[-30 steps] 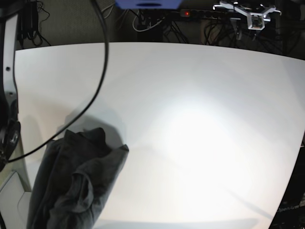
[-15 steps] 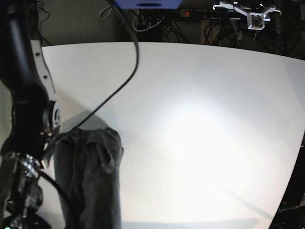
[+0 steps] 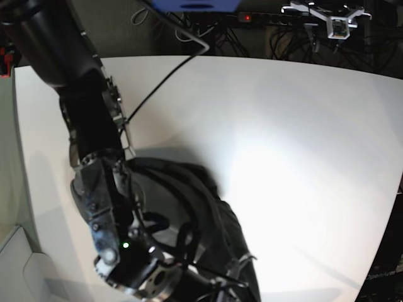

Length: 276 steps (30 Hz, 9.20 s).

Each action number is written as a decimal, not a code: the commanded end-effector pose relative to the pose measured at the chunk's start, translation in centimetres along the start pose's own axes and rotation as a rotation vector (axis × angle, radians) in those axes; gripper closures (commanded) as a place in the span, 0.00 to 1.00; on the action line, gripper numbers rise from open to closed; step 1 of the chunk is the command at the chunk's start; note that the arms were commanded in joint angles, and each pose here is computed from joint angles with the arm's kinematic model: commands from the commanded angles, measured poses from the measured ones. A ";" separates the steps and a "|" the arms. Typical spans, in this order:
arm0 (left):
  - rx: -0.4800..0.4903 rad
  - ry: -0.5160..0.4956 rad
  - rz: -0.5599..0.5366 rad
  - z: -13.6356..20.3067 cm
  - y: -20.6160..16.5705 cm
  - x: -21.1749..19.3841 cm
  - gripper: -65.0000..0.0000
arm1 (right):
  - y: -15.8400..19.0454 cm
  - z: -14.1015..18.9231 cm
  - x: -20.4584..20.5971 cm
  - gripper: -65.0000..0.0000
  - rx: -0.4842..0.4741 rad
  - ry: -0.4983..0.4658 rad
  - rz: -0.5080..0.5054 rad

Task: Layout the t-shirt on the table in an organized manner, then fold the t-shirt properly
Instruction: 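Swing the held t-shirt with the right gripper to spread it out, then regrasp the t-shirt fabric with the right gripper and lift it, then drag the t-shirt with the right gripper and release it on the table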

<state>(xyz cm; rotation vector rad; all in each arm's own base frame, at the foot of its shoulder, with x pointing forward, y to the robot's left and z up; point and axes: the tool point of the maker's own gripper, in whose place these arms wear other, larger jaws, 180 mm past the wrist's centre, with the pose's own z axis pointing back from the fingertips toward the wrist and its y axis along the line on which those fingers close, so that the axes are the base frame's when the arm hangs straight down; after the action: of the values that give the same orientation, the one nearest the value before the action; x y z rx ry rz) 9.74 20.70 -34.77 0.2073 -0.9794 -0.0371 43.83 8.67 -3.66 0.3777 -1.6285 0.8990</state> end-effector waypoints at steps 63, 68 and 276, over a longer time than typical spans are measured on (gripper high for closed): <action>-0.050 -0.072 0.030 -0.8 -2.1 2.0 0.63 | 10.5 8.0 -24.8 0.49 -0.304 0.340 -0.428; -0.052 -0.074 0.032 -0.9 -2.2 2.1 0.63 | 12.6 7.5 -27.1 0.48 -0.273 0.402 -0.469; 0.006 -0.056 0.036 -0.3 -0.7 1.5 0.63 | -26.9 22.3 -33.0 0.51 -1.125 0.365 -0.451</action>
<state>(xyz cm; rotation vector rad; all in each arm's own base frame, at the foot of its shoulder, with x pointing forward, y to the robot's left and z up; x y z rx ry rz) 10.81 19.83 -34.63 0.1860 -1.0136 -0.0003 54.41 -31.73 -29.17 -0.1962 -1.2936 -0.3285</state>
